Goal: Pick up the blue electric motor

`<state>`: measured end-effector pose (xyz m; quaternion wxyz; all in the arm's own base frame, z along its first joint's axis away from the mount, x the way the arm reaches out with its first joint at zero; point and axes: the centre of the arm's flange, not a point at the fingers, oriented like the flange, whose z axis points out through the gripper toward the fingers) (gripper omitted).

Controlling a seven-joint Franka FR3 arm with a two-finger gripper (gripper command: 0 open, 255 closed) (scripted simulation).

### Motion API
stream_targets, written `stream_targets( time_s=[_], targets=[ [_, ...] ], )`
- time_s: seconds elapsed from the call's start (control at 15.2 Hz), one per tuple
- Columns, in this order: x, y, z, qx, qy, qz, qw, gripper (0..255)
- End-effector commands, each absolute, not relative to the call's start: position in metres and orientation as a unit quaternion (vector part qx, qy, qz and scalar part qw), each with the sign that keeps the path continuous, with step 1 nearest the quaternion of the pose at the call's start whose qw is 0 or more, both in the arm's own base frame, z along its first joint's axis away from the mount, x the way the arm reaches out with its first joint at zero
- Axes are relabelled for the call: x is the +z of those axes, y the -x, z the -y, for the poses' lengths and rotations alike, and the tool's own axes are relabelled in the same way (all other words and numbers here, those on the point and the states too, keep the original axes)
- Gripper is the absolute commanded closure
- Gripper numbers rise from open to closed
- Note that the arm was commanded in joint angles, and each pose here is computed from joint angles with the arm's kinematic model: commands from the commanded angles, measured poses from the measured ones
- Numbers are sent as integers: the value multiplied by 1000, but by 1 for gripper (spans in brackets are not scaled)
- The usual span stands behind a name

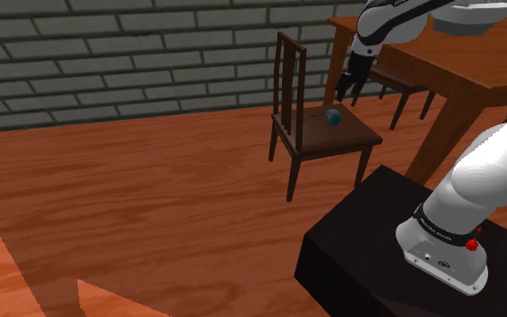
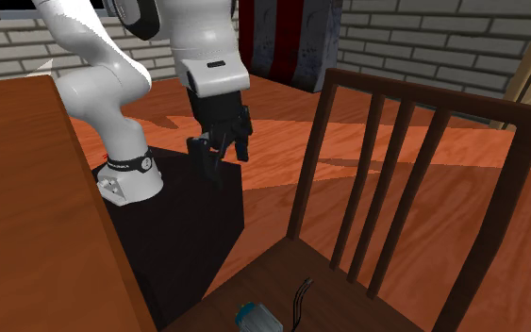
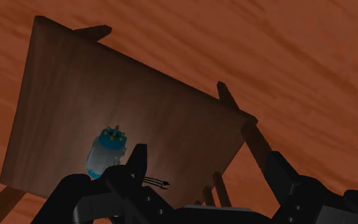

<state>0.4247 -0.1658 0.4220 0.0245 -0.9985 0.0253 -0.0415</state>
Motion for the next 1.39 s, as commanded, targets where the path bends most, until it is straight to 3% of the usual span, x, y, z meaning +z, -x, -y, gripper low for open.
stream_targets(
  time_s=[0.0,1.32],
  targets=[
    [405,-438,184,-42,999,-23,22,0],
    [254,-532,307,-39,999,-12,14,0]
  ],
)
